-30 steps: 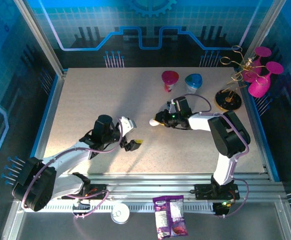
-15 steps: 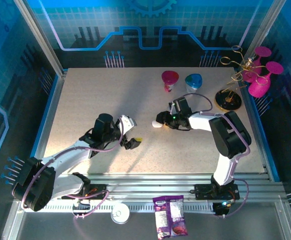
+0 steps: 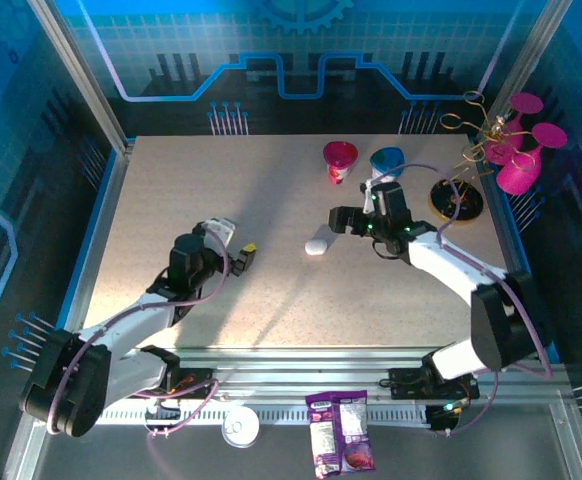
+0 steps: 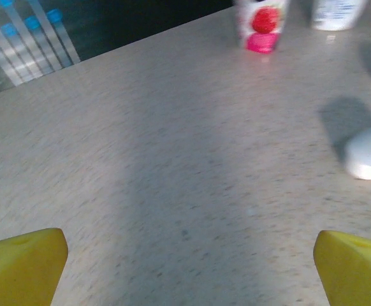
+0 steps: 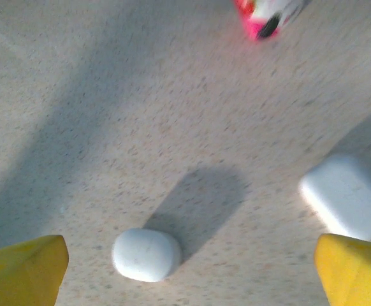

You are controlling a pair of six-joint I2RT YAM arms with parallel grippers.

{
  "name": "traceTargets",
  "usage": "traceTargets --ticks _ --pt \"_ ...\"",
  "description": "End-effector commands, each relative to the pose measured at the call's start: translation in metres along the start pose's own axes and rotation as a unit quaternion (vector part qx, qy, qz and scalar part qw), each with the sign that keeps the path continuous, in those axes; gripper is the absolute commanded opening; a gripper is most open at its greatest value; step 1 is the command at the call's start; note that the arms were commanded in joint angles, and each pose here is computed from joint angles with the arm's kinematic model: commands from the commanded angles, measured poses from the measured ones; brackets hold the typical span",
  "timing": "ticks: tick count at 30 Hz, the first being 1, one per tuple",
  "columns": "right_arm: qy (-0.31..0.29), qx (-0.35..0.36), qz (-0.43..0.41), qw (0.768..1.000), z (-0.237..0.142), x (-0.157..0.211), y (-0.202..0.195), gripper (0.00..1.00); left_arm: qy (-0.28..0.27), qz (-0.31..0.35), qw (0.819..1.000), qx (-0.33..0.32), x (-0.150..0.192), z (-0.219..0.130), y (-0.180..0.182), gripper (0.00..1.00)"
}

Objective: Insert the wireless bluetooth earbuds into the charging case

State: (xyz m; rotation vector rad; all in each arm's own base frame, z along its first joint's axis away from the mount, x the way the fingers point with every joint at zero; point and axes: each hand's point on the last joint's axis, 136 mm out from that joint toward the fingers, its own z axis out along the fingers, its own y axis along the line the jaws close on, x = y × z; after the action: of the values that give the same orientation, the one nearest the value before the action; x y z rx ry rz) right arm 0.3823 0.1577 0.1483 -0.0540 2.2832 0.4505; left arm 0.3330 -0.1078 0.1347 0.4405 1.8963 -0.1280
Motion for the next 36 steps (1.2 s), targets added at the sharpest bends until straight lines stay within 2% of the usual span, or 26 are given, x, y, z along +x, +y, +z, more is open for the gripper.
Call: traceTargets --ticks 1,6,10,15,19,24,36 --pt "-0.056 0.093 -0.099 0.989 -0.022 -0.014 -0.037 1.0 -0.033 -0.047 0.996 -0.074 -0.006 -0.007 0.034 0.99" --pt "-0.103 0.181 -0.189 0.96 -0.033 -0.02 -0.075 1.0 -0.044 -0.106 0.987 -0.109 0.016 -0.002 0.067 0.99" --pt "-0.133 0.213 -0.191 0.949 -0.03 -0.012 -0.107 1.0 -0.053 -0.124 0.984 -0.119 0.016 0.007 0.083 0.99" --pt "-0.18 0.19 -0.128 0.957 -0.021 -0.004 -0.14 1.0 -0.039 -0.139 0.981 -0.127 0.026 0.029 0.101 0.99" --pt "-0.19 0.163 -0.104 0.962 -0.01 0.004 -0.154 1.0 -0.021 -0.155 0.98 -0.119 0.04 0.041 0.106 0.99" --pt "-0.199 0.12 -0.125 0.965 -0.004 0.011 -0.143 1.0 -0.019 -0.166 0.977 -0.13 0.04 0.042 0.113 0.99" --pt "-0.195 0.124 -0.127 0.965 -0.003 0.011 -0.143 1.0 -0.019 -0.165 0.977 -0.133 0.041 0.042 0.114 0.99"
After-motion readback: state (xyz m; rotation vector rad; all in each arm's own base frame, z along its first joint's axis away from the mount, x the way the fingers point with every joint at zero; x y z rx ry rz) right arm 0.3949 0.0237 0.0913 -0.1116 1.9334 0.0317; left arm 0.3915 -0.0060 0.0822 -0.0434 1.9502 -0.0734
